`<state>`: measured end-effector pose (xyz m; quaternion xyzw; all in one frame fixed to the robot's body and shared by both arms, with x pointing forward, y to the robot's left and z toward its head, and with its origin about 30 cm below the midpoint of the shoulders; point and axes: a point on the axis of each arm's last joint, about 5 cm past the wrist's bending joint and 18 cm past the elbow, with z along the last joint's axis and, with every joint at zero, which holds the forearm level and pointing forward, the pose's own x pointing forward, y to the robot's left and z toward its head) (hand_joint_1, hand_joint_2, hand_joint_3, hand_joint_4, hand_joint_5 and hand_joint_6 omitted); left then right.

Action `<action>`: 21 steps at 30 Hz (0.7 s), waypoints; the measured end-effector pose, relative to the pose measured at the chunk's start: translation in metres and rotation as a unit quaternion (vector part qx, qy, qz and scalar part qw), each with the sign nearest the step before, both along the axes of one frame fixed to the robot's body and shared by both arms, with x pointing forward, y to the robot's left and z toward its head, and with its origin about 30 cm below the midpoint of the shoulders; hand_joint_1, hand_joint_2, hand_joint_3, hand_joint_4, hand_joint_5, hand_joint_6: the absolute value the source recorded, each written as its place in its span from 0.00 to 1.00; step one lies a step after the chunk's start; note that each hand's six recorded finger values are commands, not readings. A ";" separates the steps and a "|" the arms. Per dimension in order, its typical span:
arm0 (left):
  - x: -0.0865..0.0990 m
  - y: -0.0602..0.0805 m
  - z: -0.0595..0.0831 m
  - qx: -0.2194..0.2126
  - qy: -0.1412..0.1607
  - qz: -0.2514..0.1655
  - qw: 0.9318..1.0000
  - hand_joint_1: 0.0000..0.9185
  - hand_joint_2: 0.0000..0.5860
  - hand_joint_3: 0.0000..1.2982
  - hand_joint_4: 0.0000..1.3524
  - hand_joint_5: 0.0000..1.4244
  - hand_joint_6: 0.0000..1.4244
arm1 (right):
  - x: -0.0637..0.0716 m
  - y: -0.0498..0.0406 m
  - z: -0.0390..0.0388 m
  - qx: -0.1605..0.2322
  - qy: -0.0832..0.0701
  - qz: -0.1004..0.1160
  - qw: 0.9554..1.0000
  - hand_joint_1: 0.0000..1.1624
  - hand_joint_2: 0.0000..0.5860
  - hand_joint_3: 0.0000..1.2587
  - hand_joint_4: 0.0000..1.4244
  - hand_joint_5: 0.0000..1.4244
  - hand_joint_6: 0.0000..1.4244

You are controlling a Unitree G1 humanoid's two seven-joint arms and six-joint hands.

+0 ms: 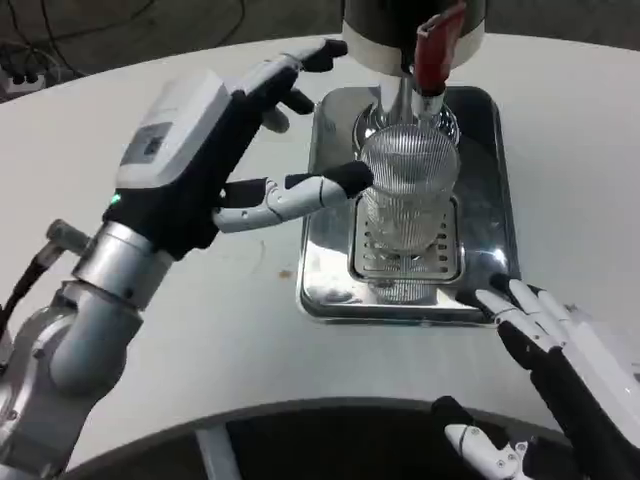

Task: Grasp the cup under the faucet to collect the drink, then remove the cup.

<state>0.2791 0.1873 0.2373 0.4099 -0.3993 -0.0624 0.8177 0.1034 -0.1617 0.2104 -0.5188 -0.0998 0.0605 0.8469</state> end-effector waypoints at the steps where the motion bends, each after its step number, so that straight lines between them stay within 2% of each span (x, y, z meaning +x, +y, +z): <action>1: -0.001 0.001 0.001 -0.005 -0.003 -0.001 1.000 0.11 0.22 0.22 0.23 0.31 0.33 | 0.000 0.0001 0.0000 0.000 0.000 0.000 1.000 0.34 0.65 0.10 0.00 0.00 0.00; 2: -0.005 0.005 0.005 -0.031 -0.003 -0.013 0.999 0.09 0.23 0.23 0.24 0.31 0.31 | 0.000 0.0009 0.0003 0.001 -0.002 0.003 1.000 0.34 0.65 0.10 0.00 0.00 0.00; 6: -0.010 0.012 0.017 -0.085 -0.001 -0.051 0.995 0.05 0.24 0.22 0.20 0.27 0.24 | 0.001 0.0017 0.0004 0.002 -0.003 0.005 1.000 0.34 0.65 0.10 0.00 0.00 0.00; 9: -0.008 0.016 0.027 -0.118 0.033 -0.094 0.988 0.02 0.24 0.19 0.16 0.23 0.21 | 0.002 0.0027 0.0006 0.002 -0.004 0.008 1.000 0.34 0.65 0.10 0.00 0.00 0.00; 10: -0.006 0.016 0.033 -0.128 0.056 -0.116 0.983 0.01 0.25 0.17 0.15 0.23 0.20 | 0.002 0.0033 0.0005 0.003 -0.005 0.010 1.000 0.34 0.65 0.10 0.00 0.00 0.00; 13: -0.001 0.016 0.046 -0.144 0.086 -0.162 0.972 0.00 0.24 0.13 0.11 0.20 0.19 | 0.002 0.0048 0.0003 0.003 -0.005 0.013 1.000 0.34 0.65 0.10 0.00 0.00 0.00; 14: 0.003 0.015 0.054 -0.151 0.104 -0.183 0.966 0.00 0.24 0.11 0.09 0.19 0.18 | 0.003 0.0051 0.0003 0.000 -0.005 0.012 1.000 0.34 0.65 0.10 0.00 0.00 0.00; 16: 0.008 0.014 0.067 -0.155 0.116 -0.208 0.959 0.00 0.24 0.10 0.07 0.18 0.17 | 0.003 0.0058 0.0005 -0.001 -0.007 0.013 1.000 0.34 0.65 0.10 0.00 0.00 0.00; 18: 0.012 0.013 0.073 -0.152 0.128 -0.222 0.955 0.00 0.23 0.10 0.07 0.18 0.16 | 0.003 0.0064 0.0005 -0.001 -0.007 0.013 1.000 0.34 0.65 0.10 0.00 0.00 0.00; 21: 0.024 0.009 0.080 -0.145 0.167 -0.235 0.947 0.00 0.23 0.09 0.07 0.17 0.15 | 0.003 0.0070 0.0005 -0.004 -0.008 0.012 1.000 0.34 0.65 0.10 0.00 0.00 0.00</action>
